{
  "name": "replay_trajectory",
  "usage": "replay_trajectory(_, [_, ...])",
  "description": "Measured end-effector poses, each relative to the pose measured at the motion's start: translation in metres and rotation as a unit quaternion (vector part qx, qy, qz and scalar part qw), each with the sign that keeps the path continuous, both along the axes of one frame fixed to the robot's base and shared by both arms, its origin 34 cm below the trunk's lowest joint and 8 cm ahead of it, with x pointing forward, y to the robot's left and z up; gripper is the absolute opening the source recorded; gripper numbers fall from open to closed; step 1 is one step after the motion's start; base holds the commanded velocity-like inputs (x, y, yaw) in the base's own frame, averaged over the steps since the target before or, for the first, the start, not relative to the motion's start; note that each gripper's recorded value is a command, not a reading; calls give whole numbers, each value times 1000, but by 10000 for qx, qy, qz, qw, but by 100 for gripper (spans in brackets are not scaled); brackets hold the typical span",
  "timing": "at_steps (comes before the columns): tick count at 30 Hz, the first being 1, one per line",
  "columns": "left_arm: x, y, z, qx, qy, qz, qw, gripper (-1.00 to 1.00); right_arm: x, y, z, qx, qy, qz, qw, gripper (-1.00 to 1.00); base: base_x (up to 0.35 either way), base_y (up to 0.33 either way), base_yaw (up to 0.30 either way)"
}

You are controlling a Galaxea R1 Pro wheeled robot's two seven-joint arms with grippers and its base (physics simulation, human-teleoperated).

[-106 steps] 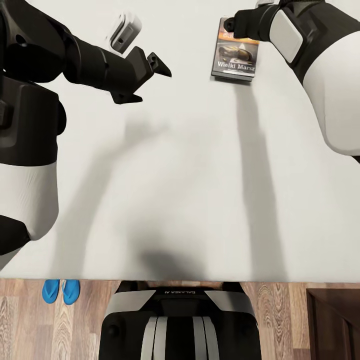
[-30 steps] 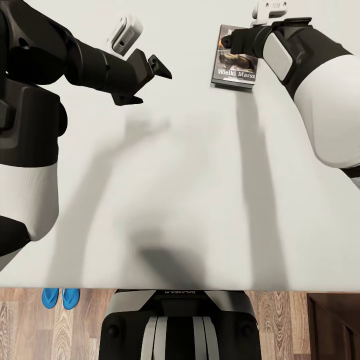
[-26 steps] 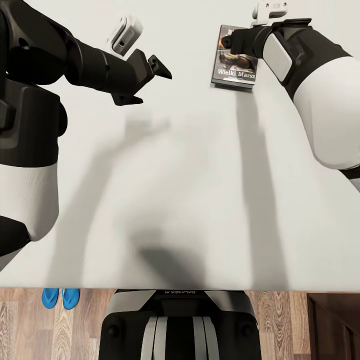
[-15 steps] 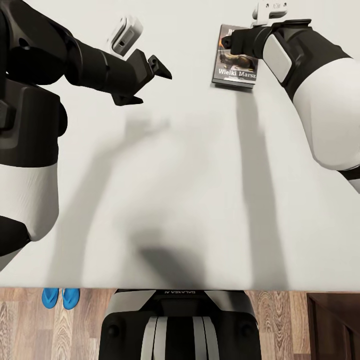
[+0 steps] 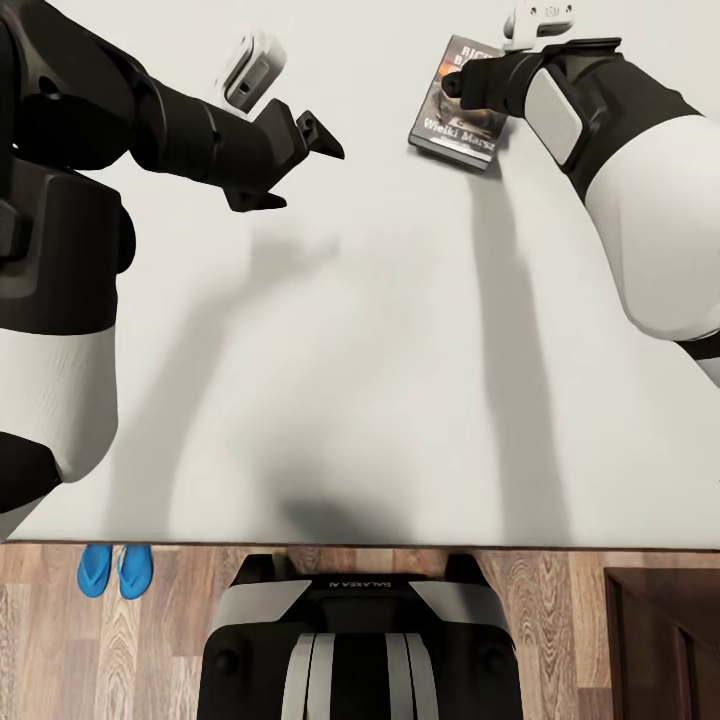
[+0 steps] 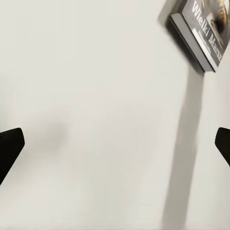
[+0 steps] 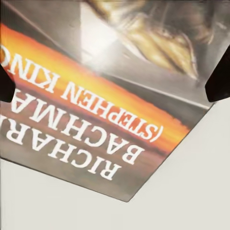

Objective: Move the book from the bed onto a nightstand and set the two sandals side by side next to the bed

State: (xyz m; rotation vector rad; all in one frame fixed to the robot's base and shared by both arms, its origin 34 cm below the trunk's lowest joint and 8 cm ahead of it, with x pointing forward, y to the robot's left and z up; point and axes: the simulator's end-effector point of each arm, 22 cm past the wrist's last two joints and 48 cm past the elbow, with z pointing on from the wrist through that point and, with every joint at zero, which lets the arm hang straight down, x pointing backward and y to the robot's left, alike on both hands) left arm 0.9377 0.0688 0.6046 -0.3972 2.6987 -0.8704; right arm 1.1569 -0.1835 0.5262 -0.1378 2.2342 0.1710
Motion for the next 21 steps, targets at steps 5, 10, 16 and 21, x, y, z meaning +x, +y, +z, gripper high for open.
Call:
replay_trajectory(5, [0,0,0,0,0,3,10000,100,0,0,0,-5,8,4,10000,100,-25,-12,0])
replay_trajectory(10, [0,0,0,1,2,3,10000,100,0,0,0,-15,14,7,10000,100,-9,-4,0])
replay_trajectory(16, [0,0,-1,2,6,-1,10000,100,0,0,0,-18,19,8,10000,100,-104,-30,0])
replay_trajectory(21, [0,0,-1,2,5,-1,10000,100,0,0,0,-12,21,8,10000,100,-244,-83,0])
